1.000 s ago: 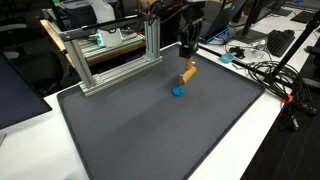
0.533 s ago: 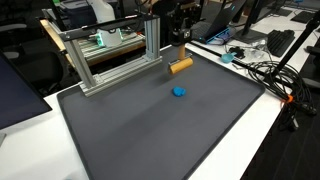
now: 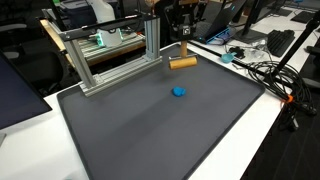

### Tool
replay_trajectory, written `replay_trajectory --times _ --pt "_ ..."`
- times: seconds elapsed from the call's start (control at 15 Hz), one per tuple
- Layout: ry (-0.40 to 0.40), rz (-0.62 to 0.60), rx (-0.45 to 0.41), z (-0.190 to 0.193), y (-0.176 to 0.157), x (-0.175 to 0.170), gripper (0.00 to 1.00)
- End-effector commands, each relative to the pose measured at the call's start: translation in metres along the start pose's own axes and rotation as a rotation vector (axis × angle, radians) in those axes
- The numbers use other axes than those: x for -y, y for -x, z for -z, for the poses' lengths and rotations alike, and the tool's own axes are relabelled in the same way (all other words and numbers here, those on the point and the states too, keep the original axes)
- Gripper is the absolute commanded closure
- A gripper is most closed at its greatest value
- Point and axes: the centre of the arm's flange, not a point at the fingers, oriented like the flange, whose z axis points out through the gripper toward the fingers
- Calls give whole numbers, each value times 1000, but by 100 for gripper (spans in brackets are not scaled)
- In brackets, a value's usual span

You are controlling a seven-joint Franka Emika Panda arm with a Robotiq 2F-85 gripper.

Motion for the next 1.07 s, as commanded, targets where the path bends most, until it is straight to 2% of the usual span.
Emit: replay_trajectory --times 0.0,0.2,0.27,0.47,1.0 --pt "-7 -29 -10 2 1 3 53" --pt "-13 -57 -18 6 2 5 53" --pt "-14 -59 -18 6 2 5 78" --pt "-9 -147 -11 -11 -7 11 78" --pt "-20 -310 -50 -48 -32 -4 78"
